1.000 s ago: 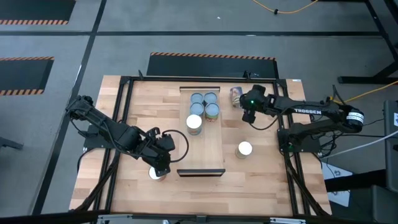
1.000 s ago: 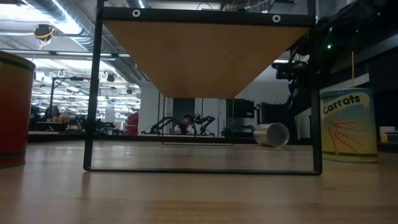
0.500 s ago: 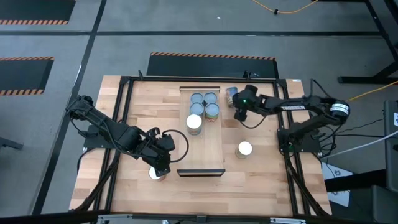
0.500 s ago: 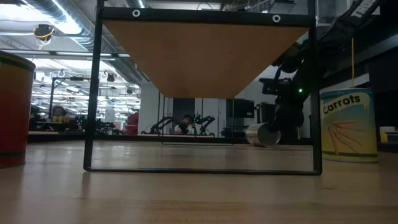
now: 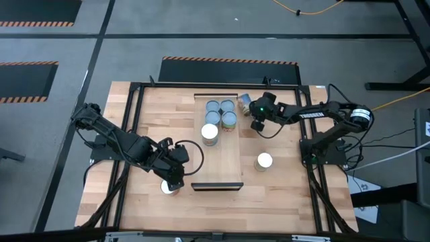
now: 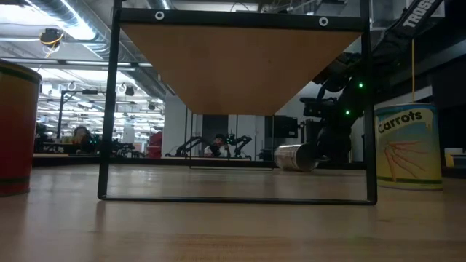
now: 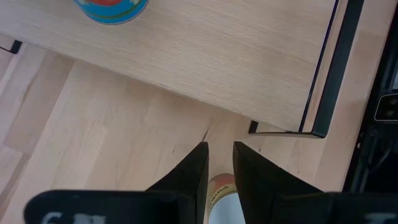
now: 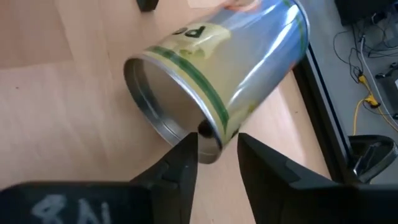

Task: Pick and place cans onto a shelf
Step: Put the canned peaches on the shelf

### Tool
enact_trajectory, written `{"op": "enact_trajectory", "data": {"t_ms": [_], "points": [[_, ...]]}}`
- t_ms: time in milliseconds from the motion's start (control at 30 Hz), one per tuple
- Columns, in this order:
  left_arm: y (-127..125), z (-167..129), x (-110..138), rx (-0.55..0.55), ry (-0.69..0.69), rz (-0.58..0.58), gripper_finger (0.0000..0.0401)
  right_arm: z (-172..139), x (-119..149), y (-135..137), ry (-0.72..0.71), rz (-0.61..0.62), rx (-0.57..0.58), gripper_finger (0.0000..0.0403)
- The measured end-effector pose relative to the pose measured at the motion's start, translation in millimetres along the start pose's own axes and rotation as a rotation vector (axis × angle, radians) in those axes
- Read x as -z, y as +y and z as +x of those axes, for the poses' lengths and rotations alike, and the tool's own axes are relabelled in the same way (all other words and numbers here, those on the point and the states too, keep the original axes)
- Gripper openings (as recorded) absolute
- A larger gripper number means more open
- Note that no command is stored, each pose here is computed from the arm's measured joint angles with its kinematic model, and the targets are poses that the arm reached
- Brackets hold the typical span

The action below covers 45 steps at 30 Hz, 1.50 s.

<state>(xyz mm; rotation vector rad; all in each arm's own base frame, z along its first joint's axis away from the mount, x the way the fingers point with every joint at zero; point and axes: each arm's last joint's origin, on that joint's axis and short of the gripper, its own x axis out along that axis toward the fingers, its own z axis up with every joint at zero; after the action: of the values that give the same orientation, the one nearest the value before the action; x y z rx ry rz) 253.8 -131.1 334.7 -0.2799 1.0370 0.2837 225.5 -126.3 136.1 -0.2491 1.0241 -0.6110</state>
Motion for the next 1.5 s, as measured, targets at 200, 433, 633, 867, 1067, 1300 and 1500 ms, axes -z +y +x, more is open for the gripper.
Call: {"op": "enact_trajectory", "data": {"t_ms": [200, 433, 633, 867, 1067, 1300, 1500], "points": [[0, 0, 0, 0.000, 0.000, 0.000, 0.0066, 0, 0, 1, -0.016, 0.010, -0.045, 0.0115], [0, 0, 0, 0.002, -0.002, -0.001, 0.0066, 0, 0, 1, -0.015, 0.015, -0.045, 0.0093], [0, 0, 0, 0.002, -0.001, -0.001, 0.0066, 0, 0, 1, -0.015, 0.019, -0.045, 0.0087], [0, 0, 0, 0.003, -0.002, -0.002, 0.0066, -1, 0, 2, -0.019, 0.017, -0.080, 0.0086], [-1, 0, -1, 0.007, -0.006, -0.004, 0.0066, -10, -13, -6, -0.001, 0.010, -0.095, 0.0086], [-1, 0, -1, 0.008, -0.006, -0.003, 0.0066, -24, -33, -18, -0.027, 0.021, -0.086, 0.0087], [-1, 0, -1, 0.008, -0.007, -0.004, 0.0066, -31, -43, -25, 0.004, 0.008, -0.097, 0.0087]]}}
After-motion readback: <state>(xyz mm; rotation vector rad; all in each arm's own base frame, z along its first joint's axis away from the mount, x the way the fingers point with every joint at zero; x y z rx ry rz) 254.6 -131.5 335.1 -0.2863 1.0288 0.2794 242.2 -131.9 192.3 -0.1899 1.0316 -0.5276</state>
